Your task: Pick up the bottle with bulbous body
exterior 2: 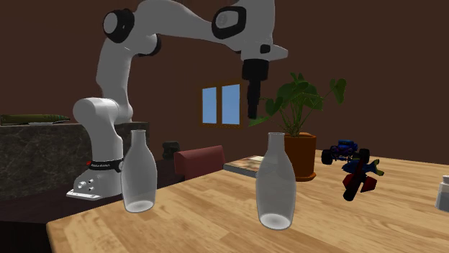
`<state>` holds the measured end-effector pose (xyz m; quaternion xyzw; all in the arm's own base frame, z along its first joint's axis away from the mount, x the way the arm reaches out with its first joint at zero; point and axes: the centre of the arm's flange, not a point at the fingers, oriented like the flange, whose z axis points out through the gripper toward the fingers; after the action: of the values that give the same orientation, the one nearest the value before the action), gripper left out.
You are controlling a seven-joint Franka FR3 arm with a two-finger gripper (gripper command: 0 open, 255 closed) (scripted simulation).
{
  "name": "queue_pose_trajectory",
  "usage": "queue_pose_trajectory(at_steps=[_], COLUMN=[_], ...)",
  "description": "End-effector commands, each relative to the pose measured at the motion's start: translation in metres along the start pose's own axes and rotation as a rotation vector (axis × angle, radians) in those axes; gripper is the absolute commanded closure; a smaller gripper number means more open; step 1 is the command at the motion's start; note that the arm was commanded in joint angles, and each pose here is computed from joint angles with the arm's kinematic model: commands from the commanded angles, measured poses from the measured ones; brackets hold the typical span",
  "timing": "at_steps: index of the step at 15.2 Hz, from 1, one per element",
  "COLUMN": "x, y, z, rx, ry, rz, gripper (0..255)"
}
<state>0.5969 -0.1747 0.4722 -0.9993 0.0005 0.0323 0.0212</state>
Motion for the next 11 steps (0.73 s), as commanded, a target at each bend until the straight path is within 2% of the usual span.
queue_pose_trajectory(at_steps=[1, 5, 11], x=[0.023, 0.068, 0.074], y=[0.012, 0.033, 0.037], z=[0.007, 0.019, 0.047], rx=[-0.008, -0.022, -0.024], ry=[0.001, 0.002, 0.002], rz=[-0.007, -0.018, -0.02], gripper=[0, 0, 0])
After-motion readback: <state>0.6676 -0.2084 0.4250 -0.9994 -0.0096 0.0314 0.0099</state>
